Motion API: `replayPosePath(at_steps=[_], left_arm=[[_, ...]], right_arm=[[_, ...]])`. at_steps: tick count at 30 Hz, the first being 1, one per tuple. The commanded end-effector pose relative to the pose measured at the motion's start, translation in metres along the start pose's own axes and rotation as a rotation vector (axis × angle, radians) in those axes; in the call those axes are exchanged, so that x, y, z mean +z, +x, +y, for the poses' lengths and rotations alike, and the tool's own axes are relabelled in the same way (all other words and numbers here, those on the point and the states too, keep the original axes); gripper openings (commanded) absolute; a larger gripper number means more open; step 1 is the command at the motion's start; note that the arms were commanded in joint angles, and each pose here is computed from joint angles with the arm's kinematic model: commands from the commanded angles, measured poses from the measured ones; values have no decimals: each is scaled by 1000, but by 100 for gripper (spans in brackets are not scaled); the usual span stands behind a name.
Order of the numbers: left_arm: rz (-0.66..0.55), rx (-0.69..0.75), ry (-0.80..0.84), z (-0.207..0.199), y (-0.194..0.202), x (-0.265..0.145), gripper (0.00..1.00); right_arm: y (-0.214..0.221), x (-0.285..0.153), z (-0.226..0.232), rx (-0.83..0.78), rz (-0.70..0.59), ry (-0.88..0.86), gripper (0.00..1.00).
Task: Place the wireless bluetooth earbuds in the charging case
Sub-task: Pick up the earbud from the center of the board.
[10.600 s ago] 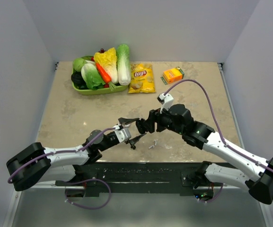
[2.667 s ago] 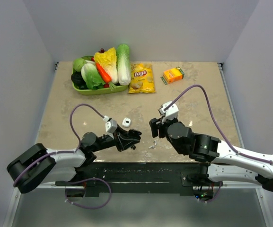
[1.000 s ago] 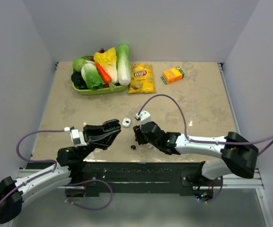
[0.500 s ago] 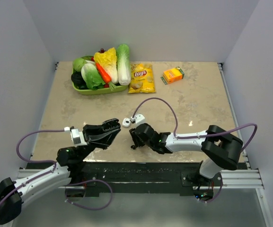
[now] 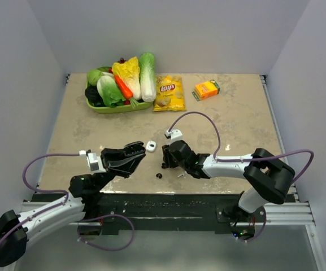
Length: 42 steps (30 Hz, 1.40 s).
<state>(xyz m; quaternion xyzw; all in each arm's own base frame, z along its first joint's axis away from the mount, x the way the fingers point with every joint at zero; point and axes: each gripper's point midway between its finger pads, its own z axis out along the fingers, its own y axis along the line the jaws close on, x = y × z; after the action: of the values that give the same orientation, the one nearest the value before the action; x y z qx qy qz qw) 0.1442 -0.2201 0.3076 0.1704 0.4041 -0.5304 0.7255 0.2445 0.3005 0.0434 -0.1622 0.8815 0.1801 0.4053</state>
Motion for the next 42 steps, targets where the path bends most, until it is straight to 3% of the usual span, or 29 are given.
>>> replayPosePath(at_steps=[1, 28, 35, 42], left_arm=[[89, -1, -31, 9, 40, -35, 0], [107, -28, -44, 11, 48, -42, 0], [116, -35, -45, 11, 51, -43, 0], [116, -37, -45, 11, 51, -44, 0]], right_arm=[[3, 1, 12, 25, 2, -57, 44], [32, 13, 14, -1, 93, -82, 45], [36, 15, 21, -8, 109, -102, 35], [37, 16, 29, -16, 121, -123, 33]])
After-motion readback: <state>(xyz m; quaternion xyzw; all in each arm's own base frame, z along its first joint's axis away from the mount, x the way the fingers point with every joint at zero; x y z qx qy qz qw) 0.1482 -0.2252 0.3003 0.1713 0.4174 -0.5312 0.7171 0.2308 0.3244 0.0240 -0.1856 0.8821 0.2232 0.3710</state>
